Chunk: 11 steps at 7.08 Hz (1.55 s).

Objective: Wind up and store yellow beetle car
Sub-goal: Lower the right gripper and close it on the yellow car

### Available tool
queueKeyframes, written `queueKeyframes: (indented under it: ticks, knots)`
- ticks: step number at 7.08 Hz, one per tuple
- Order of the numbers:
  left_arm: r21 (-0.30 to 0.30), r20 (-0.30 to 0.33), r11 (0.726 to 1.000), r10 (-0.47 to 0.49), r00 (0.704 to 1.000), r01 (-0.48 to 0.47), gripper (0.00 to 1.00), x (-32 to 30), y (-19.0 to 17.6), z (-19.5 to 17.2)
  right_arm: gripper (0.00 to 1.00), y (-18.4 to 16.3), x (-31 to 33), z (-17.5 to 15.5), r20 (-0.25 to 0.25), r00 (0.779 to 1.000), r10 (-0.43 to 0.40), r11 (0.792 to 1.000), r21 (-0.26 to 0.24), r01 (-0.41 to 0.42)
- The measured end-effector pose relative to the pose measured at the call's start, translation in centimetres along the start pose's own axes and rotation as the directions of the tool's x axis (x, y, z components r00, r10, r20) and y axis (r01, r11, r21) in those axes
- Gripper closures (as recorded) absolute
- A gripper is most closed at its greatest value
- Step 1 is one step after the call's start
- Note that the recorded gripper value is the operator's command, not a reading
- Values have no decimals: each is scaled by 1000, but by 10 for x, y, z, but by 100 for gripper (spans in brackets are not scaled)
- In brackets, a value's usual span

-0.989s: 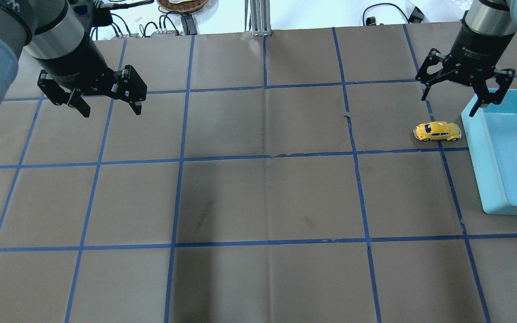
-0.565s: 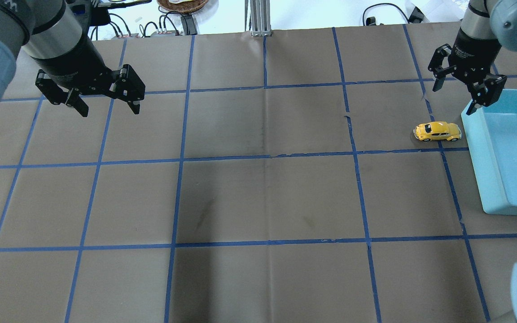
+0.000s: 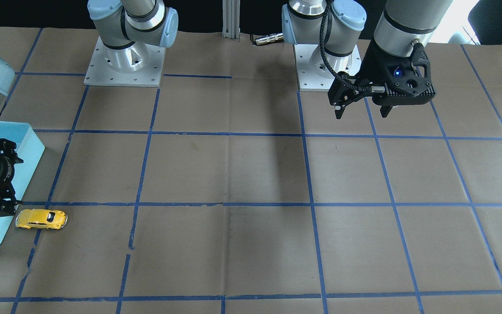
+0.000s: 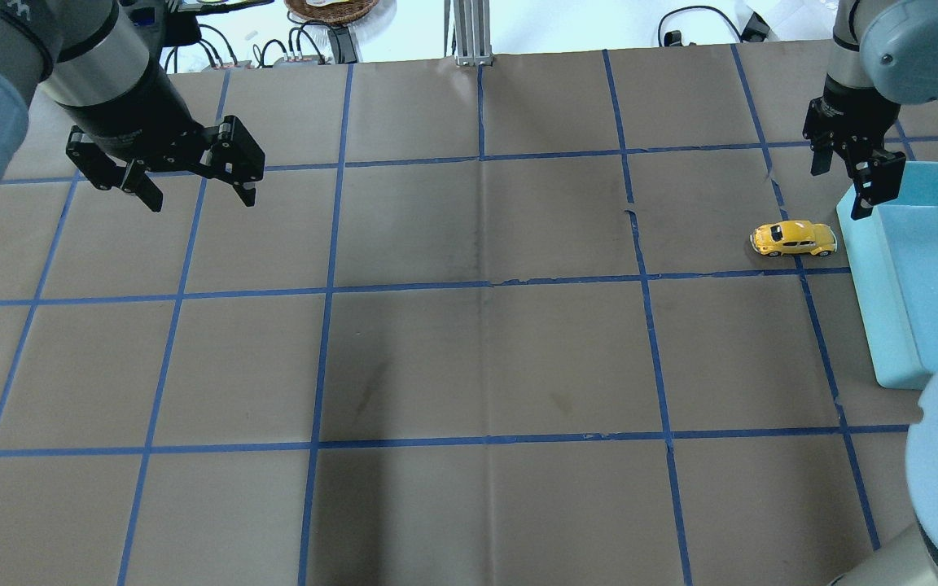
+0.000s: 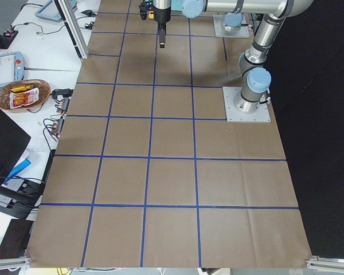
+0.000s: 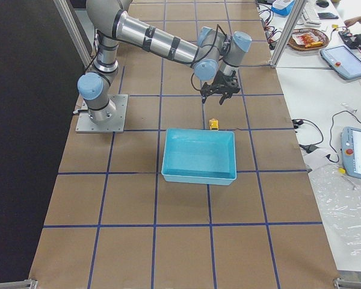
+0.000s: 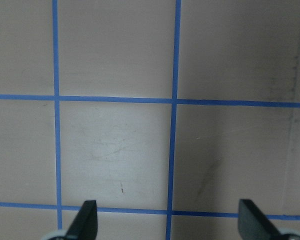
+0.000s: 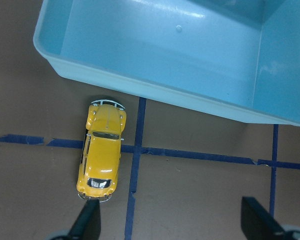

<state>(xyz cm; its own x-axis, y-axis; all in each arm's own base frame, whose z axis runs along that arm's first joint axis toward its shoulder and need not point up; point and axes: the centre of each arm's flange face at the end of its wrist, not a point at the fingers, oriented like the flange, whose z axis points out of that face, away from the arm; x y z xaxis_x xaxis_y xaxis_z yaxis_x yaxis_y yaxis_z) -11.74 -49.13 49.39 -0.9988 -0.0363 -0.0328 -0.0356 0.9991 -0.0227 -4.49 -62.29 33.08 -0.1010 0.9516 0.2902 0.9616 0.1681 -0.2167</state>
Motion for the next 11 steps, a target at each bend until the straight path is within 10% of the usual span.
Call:
queueKeyframes:
  ticks: [11]
  knots:
    - [-1,-8,1000,-3,1000,3,0,-1,1,0,2,-8,-81,137,25,996,83,995,-66,-81]
